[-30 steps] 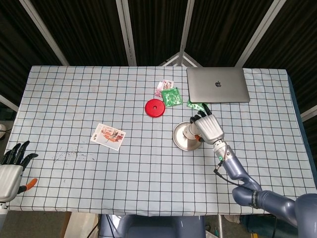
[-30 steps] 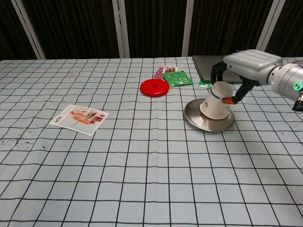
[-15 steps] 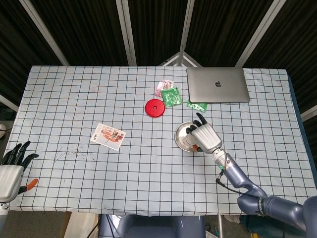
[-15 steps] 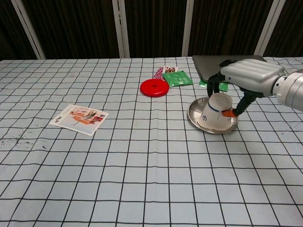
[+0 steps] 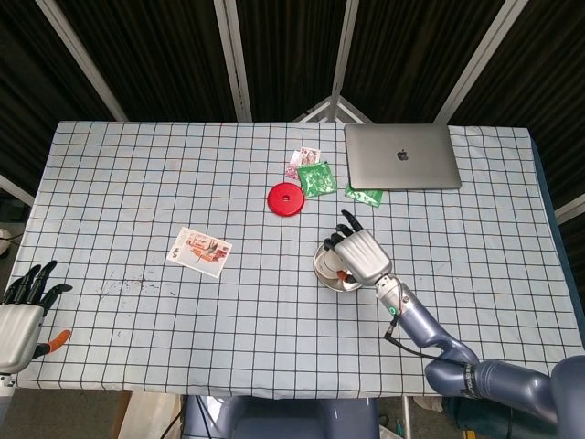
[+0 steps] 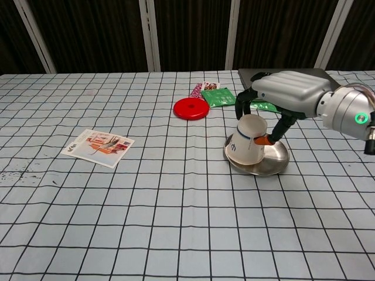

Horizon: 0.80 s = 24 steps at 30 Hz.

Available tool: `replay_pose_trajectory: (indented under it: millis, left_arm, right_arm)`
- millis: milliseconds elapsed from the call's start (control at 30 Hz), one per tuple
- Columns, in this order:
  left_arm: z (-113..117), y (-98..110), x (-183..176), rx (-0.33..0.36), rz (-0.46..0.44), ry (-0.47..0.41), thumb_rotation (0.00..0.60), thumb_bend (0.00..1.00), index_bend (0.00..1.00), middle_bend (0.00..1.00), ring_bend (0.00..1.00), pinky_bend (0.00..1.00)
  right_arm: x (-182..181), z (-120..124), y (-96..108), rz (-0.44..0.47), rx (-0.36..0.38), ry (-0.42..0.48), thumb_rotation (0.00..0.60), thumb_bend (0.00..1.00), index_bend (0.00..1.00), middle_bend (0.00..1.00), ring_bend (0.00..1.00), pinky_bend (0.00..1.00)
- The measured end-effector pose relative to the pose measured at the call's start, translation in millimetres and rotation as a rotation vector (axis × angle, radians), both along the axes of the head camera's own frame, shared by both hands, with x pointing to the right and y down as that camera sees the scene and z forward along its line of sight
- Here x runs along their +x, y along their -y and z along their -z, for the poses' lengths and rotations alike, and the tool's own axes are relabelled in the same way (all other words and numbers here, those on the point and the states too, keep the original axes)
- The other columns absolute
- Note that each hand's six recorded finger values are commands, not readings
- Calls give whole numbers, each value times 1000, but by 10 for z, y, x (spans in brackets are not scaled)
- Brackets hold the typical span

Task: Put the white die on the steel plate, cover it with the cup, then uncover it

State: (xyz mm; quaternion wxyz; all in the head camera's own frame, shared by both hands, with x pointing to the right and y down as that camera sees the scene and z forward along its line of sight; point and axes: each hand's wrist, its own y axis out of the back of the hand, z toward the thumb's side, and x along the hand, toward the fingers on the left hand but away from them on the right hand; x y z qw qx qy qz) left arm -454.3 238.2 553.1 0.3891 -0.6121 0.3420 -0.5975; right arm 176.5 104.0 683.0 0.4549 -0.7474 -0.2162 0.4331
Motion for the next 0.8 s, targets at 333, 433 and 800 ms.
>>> replay_pose_trajectory:
  millis: [333,433,800]
  left_arm:
    - [-7,0,-1,-2,1,4,600,275,273,0,0,128]
    - [-12,-2,1,-4,2,7,600,275,273,0,0,128]
    - [-32,-9,26,-10,-2,11,600,275,274,0,0,128]
  right_arm:
    - [103,-108,109,-53,-11,-19,600,384,581,474,251,22]
    - [171,-131,161,-70,3,-29,600,384,581,474,251,22]
    - [484,-136,279,-129,41,-49,600,384,595,474,251,22]
